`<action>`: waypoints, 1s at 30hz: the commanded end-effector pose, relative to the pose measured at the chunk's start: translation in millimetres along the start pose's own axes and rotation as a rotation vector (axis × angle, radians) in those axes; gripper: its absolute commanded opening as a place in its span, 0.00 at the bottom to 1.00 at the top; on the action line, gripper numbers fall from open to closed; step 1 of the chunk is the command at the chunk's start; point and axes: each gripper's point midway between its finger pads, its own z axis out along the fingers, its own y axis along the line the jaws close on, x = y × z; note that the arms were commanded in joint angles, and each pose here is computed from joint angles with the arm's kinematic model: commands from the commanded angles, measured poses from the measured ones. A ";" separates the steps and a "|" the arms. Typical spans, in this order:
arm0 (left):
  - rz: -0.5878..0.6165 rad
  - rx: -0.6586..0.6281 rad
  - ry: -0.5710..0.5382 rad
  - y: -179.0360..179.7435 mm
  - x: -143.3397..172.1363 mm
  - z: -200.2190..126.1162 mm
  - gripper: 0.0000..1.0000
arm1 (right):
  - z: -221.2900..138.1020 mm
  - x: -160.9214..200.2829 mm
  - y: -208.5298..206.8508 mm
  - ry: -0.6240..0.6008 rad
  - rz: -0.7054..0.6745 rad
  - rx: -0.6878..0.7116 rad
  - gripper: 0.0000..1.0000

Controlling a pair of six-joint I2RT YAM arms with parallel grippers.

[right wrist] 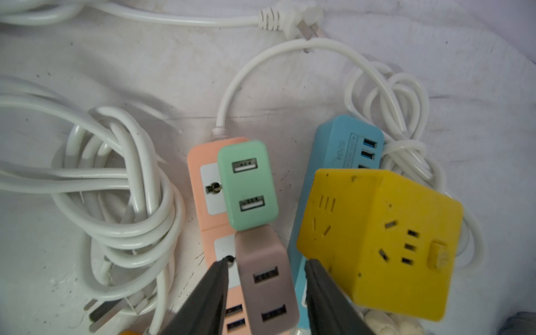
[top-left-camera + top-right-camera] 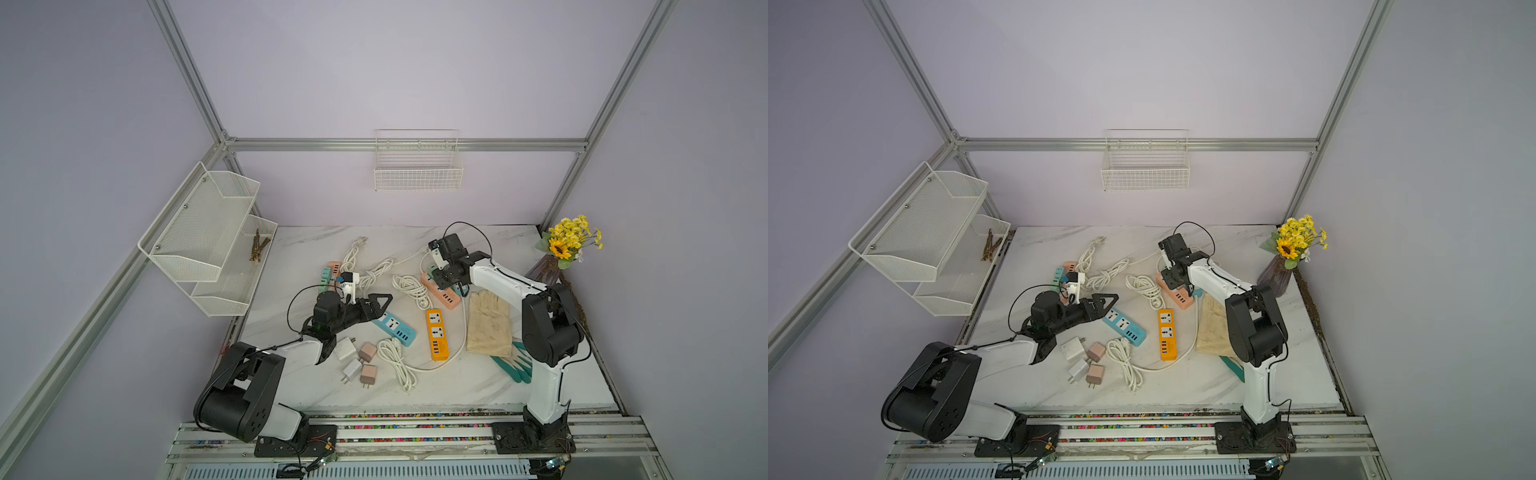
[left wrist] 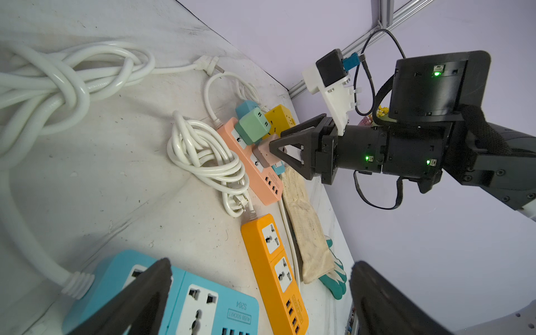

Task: Pull the plug off the socket
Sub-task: Remove the plug from the socket.

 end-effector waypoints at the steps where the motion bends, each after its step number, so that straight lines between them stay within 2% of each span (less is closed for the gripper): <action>1: 0.054 0.043 -0.046 -15.4 -18.7 -0.3 0.98 | 4.4 7.2 3.0 0.047 -0.025 -0.035 0.45; 11: 0.046 0.067 -0.044 -19.6 -19.2 0.5 0.98 | 6.1 7.8 13.3 0.068 -0.010 -0.101 0.29; 16: -0.008 0.139 0.002 -28.7 -16.0 10.2 0.97 | -1.7 16.7 21.1 0.081 0.054 -0.145 0.26; 22: -0.117 0.202 0.109 -39.3 5.1 35.0 0.83 | -16.0 41.5 24.5 0.082 0.166 -0.155 0.26; 25: -0.158 0.172 0.196 -41.8 23.7 54.3 0.76 | -19.5 54.7 25.7 0.071 0.207 -0.154 0.25; 30: -0.150 0.026 0.273 -38.8 52.0 86.9 0.74 | -15.6 69.7 24.5 0.078 0.244 -0.129 0.26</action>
